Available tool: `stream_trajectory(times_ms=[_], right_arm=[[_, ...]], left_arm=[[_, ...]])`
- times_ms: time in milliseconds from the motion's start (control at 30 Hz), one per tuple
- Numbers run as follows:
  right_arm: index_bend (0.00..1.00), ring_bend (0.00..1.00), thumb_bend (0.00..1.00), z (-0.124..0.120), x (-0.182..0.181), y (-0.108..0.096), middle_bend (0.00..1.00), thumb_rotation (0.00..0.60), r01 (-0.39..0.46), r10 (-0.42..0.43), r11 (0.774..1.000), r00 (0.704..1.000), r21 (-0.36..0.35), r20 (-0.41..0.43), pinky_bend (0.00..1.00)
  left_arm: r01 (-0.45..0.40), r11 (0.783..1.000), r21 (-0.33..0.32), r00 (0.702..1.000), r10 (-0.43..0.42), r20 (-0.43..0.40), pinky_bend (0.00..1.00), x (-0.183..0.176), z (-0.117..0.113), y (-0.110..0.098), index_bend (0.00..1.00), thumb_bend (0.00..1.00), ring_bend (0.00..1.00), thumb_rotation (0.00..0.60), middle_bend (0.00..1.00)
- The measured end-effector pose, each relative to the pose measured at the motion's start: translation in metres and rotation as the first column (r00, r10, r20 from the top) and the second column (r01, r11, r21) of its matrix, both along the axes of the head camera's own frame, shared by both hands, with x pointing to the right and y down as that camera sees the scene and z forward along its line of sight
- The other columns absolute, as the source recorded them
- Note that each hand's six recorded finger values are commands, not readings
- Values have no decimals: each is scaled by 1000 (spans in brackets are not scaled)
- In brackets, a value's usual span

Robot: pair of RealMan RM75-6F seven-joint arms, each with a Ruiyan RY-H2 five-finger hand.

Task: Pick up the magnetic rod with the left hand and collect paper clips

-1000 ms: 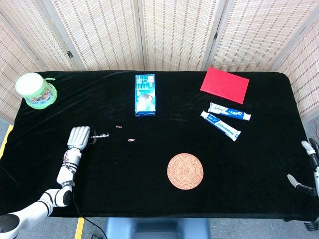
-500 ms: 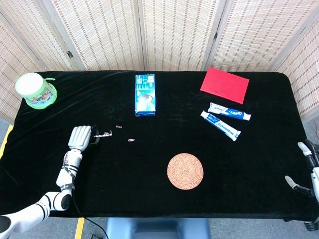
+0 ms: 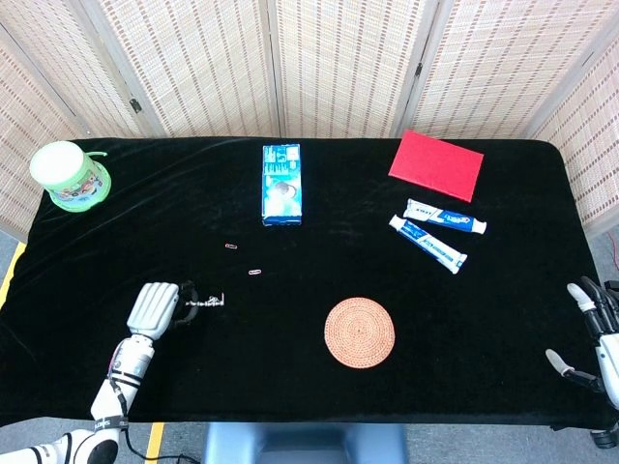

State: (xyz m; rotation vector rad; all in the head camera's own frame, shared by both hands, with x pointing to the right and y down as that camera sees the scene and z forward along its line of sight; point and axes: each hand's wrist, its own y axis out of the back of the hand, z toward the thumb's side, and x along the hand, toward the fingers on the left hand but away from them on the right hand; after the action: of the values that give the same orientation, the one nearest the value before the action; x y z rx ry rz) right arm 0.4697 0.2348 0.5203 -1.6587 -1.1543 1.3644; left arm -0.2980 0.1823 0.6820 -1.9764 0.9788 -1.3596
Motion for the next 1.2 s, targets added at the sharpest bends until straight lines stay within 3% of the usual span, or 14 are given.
stream_trajectory(times_ms=[100, 133, 200, 267, 433, 667, 733, 800, 867, 1000, 1067, 1200], right_arm=[[0, 0, 239, -1, -1, 1, 0, 600, 6, -6, 1000, 1000, 3, 4, 0], [0, 0, 238, -2, -1, 1, 0, 600, 5, -5, 1000, 1000, 5, 5, 0], [0, 0, 239, -2, 0, 1, 0, 600, 1, -1, 1000, 1000, 9, 5, 0], [0, 0, 238, -2, 1, 0, 0, 600, -4, 4, 1000, 1000, 10, 5, 0], [0, 0, 239, -1, 2, -1, 0, 600, -7, 7, 1000, 1000, 6, 4, 0], [0, 0, 238, 2, 1, -2, 0, 600, -7, 7, 1000, 1000, -4, -2, 0], [0, 0, 238, 3, 0, -2, 0, 600, -4, 4, 1000, 1000, -10, -3, 0], [0, 0, 238, 5, 0, -2, 0, 600, -4, 4, 1000, 1000, -16, -6, 0], [0, 0, 239, 6, 2, -3, 0, 600, -13, 12, 1000, 1000, -19, -13, 0], [0, 0, 239, 9, 8, -5, 0, 600, -44, 42, 999, 997, -25, -69, 0], [0, 0, 239, 10, 7, -5, 0, 600, -51, 49, 998, 994, -25, -94, 0], [0, 0, 238, 11, 2, -4, 0, 600, -53, 50, 998, 992, -23, -114, 0]], left_arm=[[-1, 1000, -17, 1000, 1, 7, 1000, 3, 6, 4, 736, 672, 1000, 600, 1000], [-2, 1000, -21, 1000, 3, 13, 1000, 3, 7, 5, 673, 638, 1000, 600, 1000], [-1, 1000, -27, 1000, 2, 23, 1000, 1, 8, 3, 548, 502, 1000, 600, 1000], [9, 1000, -29, 1000, -8, 22, 1000, -1, 8, 1, 365, 289, 1000, 600, 1000], [13, 1000, -18, 999, -12, 33, 1000, -4, 7, -2, 104, 155, 1000, 600, 1000], [58, 996, 65, 997, -61, 50, 1000, -13, -5, -11, 64, 131, 1000, 600, 1000], [57, 994, 96, 996, -63, 56, 974, -18, -13, -13, 78, 133, 954, 600, 923], [49, 989, 139, 996, -59, 69, 827, -27, -26, -14, 144, 135, 779, 600, 734], [58, 981, 185, 994, -73, 78, 515, -40, -41, -11, 257, 135, 492, 600, 473], [95, 959, 266, 991, -118, 70, 115, -69, -70, 4, 216, 135, 116, 600, 144], [101, 953, 287, 989, -128, 80, 11, -89, -85, 22, 139, 134, 9, 600, 21], [105, 962, 251, 976, -148, 161, 0, -127, -101, 63, 38, 133, 0, 600, 0]])
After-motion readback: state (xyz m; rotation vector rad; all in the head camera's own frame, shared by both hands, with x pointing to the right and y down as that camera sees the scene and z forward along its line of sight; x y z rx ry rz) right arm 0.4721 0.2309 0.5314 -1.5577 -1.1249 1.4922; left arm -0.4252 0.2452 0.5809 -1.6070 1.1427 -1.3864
